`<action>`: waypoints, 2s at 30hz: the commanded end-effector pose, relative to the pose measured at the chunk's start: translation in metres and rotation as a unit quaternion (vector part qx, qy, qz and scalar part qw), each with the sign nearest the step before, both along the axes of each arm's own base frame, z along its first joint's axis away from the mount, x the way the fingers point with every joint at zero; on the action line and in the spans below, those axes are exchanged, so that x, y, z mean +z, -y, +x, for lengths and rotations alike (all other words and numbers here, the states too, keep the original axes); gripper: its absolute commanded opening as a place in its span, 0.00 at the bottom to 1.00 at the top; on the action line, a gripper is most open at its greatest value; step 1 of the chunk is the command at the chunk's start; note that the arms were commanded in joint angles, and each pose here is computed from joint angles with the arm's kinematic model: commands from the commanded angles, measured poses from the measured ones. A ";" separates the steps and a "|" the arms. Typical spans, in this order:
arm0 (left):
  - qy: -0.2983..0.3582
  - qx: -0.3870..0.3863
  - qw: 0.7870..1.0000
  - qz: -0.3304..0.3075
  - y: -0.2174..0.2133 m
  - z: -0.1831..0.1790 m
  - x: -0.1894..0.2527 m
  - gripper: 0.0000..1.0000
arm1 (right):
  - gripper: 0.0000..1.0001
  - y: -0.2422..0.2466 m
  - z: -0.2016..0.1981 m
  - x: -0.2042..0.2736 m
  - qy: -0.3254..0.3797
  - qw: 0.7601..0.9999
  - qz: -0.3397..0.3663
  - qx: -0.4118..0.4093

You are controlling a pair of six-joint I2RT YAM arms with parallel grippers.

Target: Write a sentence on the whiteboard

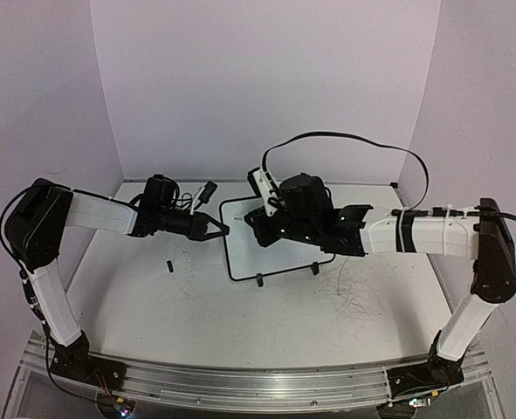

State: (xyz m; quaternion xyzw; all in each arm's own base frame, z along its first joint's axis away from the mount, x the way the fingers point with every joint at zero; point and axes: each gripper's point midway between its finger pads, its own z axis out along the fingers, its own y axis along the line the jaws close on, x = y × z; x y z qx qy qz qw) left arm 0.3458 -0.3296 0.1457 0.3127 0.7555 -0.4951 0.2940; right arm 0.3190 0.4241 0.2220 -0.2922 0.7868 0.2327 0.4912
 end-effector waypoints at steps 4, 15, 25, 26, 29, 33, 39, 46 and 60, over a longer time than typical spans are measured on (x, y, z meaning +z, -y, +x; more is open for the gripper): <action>0.001 0.011 1.000 0.007 -0.006 -0.003 0.002 0.00 | 0.00 -0.009 0.009 0.031 0.042 0.998 0.036 -0.012; 0.004 0.011 1.000 0.008 -0.007 -0.003 0.001 0.00 | 0.00 -0.011 0.018 0.026 0.046 0.998 0.028 -0.030; 0.004 0.009 1.000 0.008 -0.006 -0.004 0.001 0.00 | 0.00 -0.017 0.021 0.021 0.048 0.998 0.022 -0.024; 0.004 0.009 1.000 0.008 -0.006 -0.004 0.001 0.00 | 0.00 -0.019 0.020 0.021 0.047 0.998 0.022 -0.021; 0.004 0.009 1.000 0.007 -0.006 -0.004 0.002 0.00 | 0.00 -0.021 0.021 0.020 0.047 0.998 0.023 -0.019; 0.005 0.008 1.000 0.007 -0.006 -0.004 0.002 0.00 | 0.00 -0.021 0.024 0.019 0.048 0.998 0.022 -0.026; 0.006 0.008 1.000 0.007 -0.007 -0.004 0.002 0.00 | 0.00 -0.021 0.027 0.016 0.049 0.998 0.018 -0.032; 0.007 0.008 1.000 0.006 -0.007 -0.004 0.004 0.00 | 0.00 -0.022 0.028 0.009 0.043 0.998 0.012 -0.034; 0.008 0.007 1.000 0.005 -0.006 -0.005 0.005 0.00 | 0.00 -0.017 0.032 -0.002 0.033 0.998 0.000 -0.053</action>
